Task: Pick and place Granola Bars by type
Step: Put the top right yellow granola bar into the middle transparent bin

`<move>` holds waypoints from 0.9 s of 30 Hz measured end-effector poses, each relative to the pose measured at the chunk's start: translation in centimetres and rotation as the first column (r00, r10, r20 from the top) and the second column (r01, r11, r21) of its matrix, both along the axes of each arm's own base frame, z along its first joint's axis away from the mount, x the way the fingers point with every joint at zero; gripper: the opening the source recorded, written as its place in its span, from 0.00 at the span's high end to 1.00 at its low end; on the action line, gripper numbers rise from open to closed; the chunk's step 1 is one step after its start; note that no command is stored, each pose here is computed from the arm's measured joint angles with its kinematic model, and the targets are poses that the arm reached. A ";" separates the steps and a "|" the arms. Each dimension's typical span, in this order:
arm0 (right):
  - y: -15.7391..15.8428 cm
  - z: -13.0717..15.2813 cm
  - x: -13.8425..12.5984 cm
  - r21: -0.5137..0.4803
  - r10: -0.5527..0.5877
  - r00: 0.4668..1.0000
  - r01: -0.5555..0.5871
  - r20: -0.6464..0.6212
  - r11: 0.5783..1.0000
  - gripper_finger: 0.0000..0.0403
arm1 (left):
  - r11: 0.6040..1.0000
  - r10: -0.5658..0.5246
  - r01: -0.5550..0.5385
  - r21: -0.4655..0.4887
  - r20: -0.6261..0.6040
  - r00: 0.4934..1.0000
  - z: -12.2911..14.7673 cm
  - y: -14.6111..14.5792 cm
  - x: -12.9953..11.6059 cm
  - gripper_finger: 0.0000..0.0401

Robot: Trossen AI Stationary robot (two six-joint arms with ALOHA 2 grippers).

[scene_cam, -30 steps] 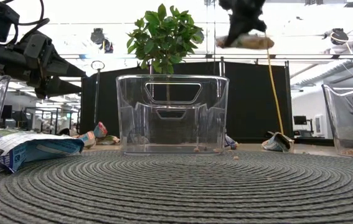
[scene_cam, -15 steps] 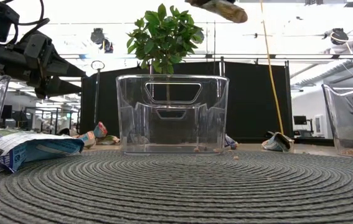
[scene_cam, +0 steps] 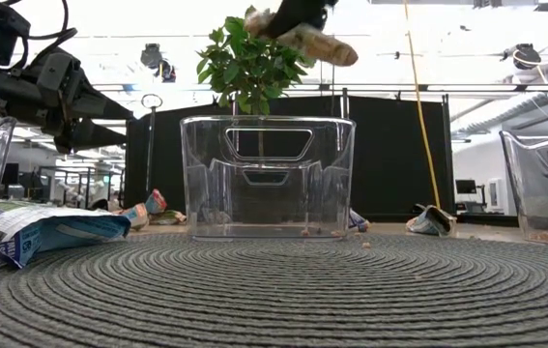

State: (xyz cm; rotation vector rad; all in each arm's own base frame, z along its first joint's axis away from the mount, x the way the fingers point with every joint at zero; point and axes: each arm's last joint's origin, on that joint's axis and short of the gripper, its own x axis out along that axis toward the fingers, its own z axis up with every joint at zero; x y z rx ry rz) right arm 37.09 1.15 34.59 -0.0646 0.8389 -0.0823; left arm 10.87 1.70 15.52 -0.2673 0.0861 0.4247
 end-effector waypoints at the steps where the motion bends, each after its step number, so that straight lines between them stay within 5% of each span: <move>1: 0.1 -0.5 0.4 -0.006 0.008 1.000 -0.008 -0.007 1.000 1.00 | 1.000 0.000 0.000 0.000 0.000 1.000 0.0 0.0 0.0 0.06; 27: 1.9 -10.9 7.4 -0.112 0.070 0.992 -0.082 -0.108 0.990 1.00 | 1.000 0.000 0.000 0.000 0.000 1.000 0.0 0.0 0.0 0.06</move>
